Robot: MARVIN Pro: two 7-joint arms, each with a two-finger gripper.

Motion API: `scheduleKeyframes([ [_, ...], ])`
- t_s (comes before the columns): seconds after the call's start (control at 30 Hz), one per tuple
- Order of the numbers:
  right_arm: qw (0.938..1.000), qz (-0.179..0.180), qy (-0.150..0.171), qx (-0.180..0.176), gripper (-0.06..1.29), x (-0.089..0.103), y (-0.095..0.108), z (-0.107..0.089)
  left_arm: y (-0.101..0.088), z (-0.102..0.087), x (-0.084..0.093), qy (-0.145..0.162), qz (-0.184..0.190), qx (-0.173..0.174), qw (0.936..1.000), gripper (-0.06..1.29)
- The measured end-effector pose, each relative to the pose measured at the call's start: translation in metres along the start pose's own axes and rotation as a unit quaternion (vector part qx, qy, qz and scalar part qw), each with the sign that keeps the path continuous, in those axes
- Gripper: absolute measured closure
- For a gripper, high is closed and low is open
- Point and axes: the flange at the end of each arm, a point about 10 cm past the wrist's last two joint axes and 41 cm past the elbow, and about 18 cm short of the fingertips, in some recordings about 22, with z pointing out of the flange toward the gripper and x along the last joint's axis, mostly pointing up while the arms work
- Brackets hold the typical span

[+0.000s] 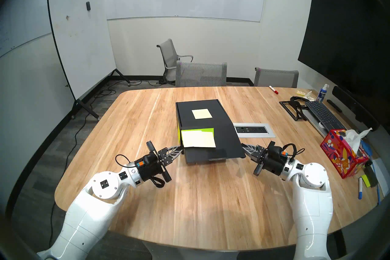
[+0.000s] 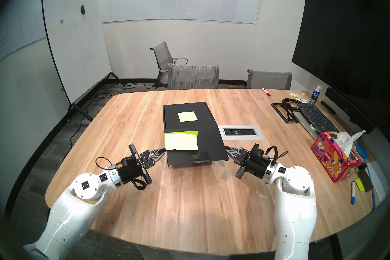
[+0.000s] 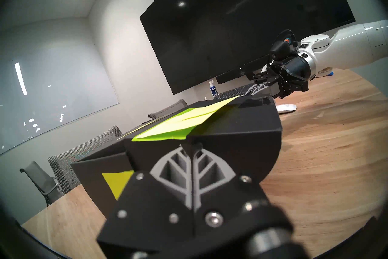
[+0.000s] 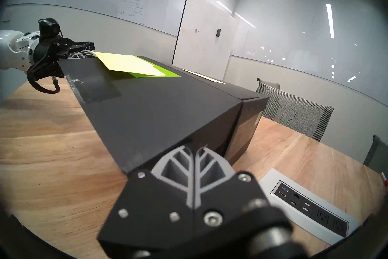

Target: Open the box and place the mouse inside

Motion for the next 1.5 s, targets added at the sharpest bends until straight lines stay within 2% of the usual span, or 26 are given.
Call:
scheduleKeyframes([
  [0.87,0.9997,-0.002,0.010,-0.022,1.25,0.010,0.013,0.011,-0.011,0.010,0.007,0.007,-0.003,0.010,0.9999,1.25],
  [1.5,0.9996,-0.007,0.016,-0.022,1.25,0.015,0.017,0.015,-0.019,0.014,0.015,0.018,0.001,0.020,0.9996,1.25],
])
